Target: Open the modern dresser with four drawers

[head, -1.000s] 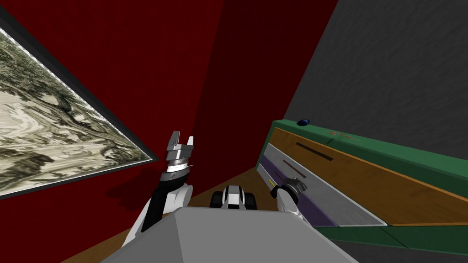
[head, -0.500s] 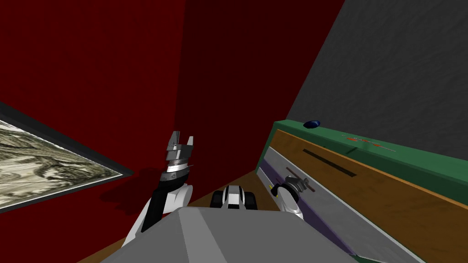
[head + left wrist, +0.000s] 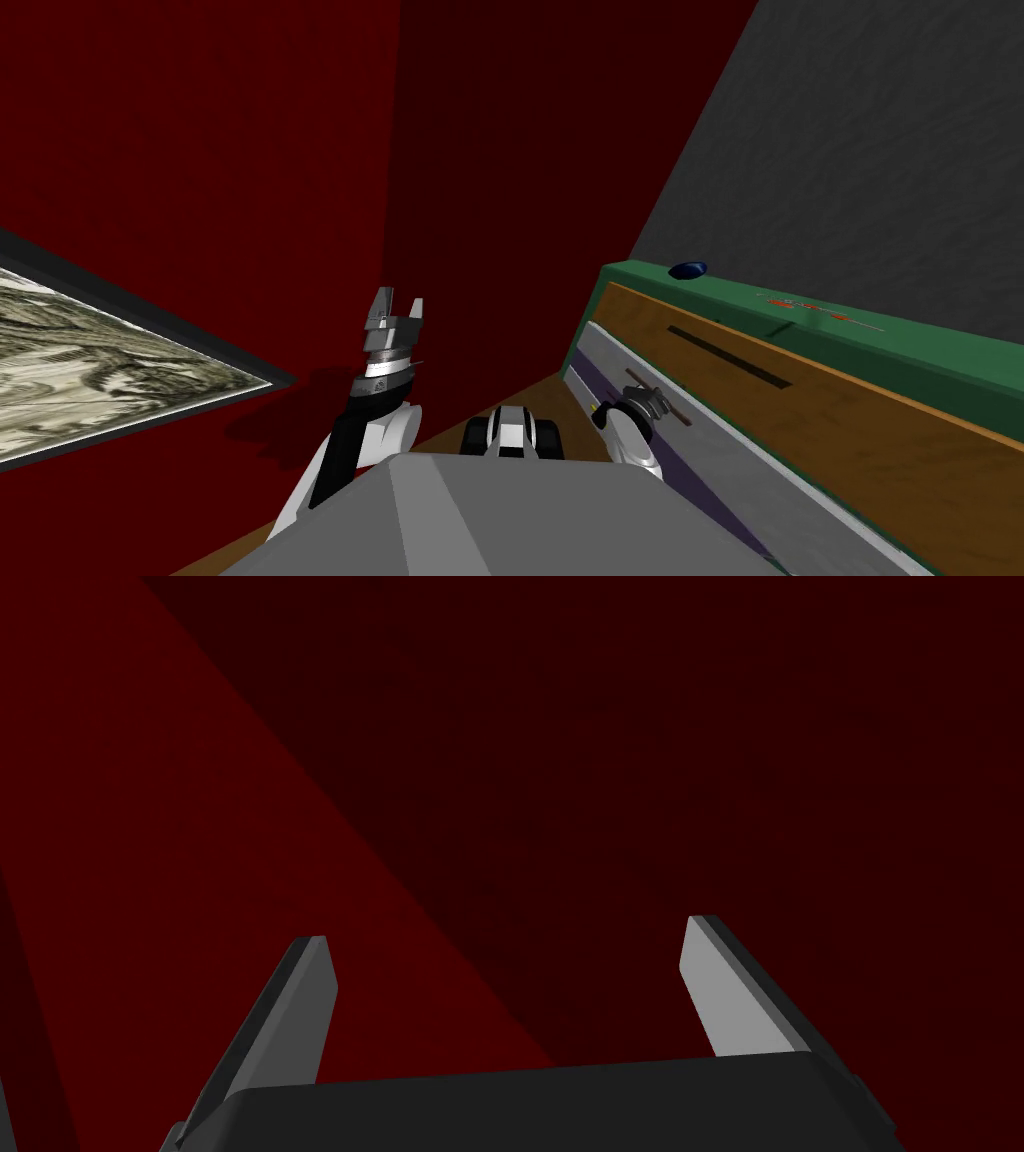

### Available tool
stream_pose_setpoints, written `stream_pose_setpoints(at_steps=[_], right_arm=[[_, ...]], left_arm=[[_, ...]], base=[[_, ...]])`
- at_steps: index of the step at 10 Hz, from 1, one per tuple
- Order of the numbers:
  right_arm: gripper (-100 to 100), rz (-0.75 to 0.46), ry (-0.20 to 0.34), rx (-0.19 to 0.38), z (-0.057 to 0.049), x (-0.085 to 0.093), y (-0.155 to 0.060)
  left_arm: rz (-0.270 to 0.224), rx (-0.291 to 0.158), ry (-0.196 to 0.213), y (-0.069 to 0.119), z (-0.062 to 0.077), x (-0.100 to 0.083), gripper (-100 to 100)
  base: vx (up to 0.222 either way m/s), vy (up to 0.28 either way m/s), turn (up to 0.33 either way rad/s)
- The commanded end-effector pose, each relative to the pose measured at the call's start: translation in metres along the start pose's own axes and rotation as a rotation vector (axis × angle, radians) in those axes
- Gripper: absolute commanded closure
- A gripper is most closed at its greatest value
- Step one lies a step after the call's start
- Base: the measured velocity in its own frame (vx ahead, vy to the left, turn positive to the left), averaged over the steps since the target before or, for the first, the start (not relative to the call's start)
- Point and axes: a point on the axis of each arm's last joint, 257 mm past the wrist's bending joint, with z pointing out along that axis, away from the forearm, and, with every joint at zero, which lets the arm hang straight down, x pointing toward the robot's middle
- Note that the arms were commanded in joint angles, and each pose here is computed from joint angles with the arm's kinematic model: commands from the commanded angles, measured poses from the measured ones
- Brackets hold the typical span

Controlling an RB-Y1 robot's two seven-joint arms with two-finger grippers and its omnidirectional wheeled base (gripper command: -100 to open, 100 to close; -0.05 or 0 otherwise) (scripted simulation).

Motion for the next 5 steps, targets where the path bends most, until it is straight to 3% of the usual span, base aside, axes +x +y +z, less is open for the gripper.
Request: stream_pose_setpoints(at_steps=[1, 5], right_arm=[[100, 0.004, 0.000, 0.001, -0.0044, -0.0045, 0.0010], [100, 0.001, 0.000, -0.006, -0.0141, -0.0073, 0.0068]], left_arm=[[0.000, 0.000, 0.000, 0.0000, 0.0000, 0.0000, 0], [0.000, 0.000, 0.000, 0.0000, 0.0000, 0.0000, 0]], base=[[-0.070, 0.190, -0.021], [-0.067, 0.139, -0.004]])
